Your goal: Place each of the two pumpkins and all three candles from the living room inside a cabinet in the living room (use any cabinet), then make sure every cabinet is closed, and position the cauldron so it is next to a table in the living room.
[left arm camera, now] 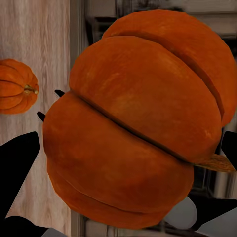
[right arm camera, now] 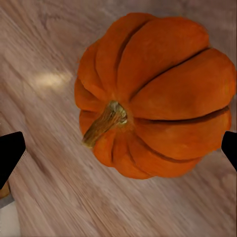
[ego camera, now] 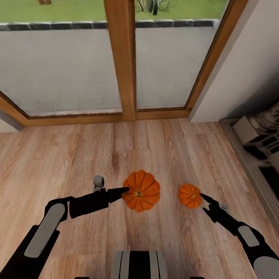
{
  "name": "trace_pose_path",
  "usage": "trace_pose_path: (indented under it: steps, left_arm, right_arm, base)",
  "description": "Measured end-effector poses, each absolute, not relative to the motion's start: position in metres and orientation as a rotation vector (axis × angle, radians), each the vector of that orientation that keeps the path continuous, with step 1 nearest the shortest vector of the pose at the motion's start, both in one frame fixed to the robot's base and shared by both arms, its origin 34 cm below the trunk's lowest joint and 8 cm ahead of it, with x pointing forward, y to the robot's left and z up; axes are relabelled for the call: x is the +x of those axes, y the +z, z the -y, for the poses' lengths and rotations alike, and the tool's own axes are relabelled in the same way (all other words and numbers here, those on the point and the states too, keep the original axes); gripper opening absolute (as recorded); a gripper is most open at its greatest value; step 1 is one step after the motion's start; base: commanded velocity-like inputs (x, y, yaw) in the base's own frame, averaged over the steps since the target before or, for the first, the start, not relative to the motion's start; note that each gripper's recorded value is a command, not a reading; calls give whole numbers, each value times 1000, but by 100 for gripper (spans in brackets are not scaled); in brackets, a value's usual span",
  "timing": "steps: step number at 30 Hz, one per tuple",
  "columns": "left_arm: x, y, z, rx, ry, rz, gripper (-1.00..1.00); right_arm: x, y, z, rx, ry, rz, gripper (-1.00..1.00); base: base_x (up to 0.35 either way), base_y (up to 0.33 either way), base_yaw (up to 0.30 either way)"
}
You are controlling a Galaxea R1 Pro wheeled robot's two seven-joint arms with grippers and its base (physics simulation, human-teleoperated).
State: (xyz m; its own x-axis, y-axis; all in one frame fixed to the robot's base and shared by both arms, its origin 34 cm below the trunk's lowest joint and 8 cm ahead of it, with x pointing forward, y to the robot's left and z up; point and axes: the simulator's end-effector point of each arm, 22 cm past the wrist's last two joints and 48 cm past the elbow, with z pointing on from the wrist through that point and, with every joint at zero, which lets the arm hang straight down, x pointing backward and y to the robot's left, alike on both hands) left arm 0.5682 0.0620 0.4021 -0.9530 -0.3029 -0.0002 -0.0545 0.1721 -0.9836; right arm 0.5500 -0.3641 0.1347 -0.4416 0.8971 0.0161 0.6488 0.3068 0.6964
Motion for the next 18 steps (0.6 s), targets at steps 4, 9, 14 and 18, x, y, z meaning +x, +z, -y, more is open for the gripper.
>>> trace_pose_path:
  steps: [4, 9, 14, 18]
  left_arm:
    - [568, 403, -62, -352, -1880, -2241, -100]
    - [568, 403, -62, -352, -1879, -2242, -100]
    - [568, 403, -62, -352, -1878, -2243, -100]
    - [568, 403, -62, -352, -1878, -2243, -100]
  right_arm:
    - [550, 134, 364, 1382, 906, -2204, 100]
    - [550, 134, 364, 1382, 906, -2205, 100]
    - [550, 134, 364, 1381, 905, -2206, 100]
    - [550, 134, 364, 1381, 905, -2206, 100]
  base:
    - [110, 0, 0]
    - [98, 0, 0]
    - [17, 0, 0]
    - [3, 0, 0]
